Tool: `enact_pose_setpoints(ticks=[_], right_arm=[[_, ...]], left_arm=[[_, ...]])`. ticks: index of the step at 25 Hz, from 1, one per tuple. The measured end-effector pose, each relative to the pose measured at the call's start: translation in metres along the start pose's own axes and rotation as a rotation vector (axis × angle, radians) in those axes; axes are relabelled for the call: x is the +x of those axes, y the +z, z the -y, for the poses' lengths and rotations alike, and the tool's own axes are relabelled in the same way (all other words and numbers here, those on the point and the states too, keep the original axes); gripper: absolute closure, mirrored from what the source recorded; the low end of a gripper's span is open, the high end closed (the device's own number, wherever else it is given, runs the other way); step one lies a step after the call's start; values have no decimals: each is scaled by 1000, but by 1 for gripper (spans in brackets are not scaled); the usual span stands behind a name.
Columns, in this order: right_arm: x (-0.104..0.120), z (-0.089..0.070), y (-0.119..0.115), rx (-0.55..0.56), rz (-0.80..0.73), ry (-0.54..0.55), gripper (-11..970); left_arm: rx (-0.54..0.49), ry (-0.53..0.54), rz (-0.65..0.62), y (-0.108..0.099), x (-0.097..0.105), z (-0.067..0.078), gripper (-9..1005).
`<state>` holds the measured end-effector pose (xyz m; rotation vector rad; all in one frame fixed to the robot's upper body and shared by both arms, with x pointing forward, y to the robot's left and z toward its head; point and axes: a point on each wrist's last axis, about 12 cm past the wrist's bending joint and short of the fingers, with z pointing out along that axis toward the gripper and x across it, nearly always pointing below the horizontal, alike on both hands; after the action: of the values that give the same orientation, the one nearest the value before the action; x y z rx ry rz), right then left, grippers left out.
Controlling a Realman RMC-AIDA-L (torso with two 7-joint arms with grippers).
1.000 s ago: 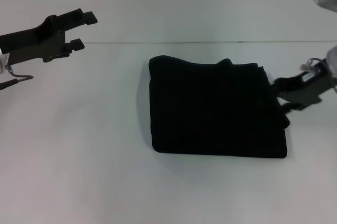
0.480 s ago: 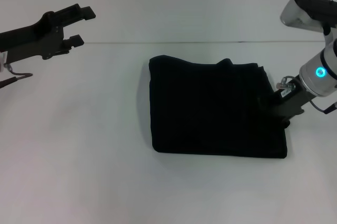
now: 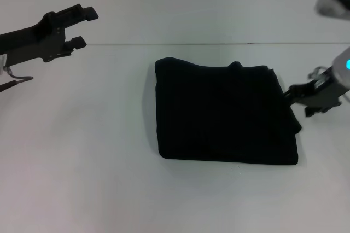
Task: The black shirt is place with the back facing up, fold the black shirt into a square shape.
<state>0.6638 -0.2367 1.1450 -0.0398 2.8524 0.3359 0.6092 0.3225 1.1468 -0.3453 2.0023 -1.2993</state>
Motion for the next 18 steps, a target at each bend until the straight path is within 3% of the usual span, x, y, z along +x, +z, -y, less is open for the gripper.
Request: enact_pose_setpoints(ticks=[4,10,14,18], right_arm=[[-1,16,-11,-89,56,64,188],[2,-1,-9,-222,53,-4,190],[1,-13,1,-202,41,-77,191],[-2,-25,9,-112,21,-148,192]], left_arm=[[1,-1,2,0,0,0,63],[0,-1,9,0,-1,0,64],[0,-1,12,0,-1,0,64],[4,-1,14,0,-2,1,64]])
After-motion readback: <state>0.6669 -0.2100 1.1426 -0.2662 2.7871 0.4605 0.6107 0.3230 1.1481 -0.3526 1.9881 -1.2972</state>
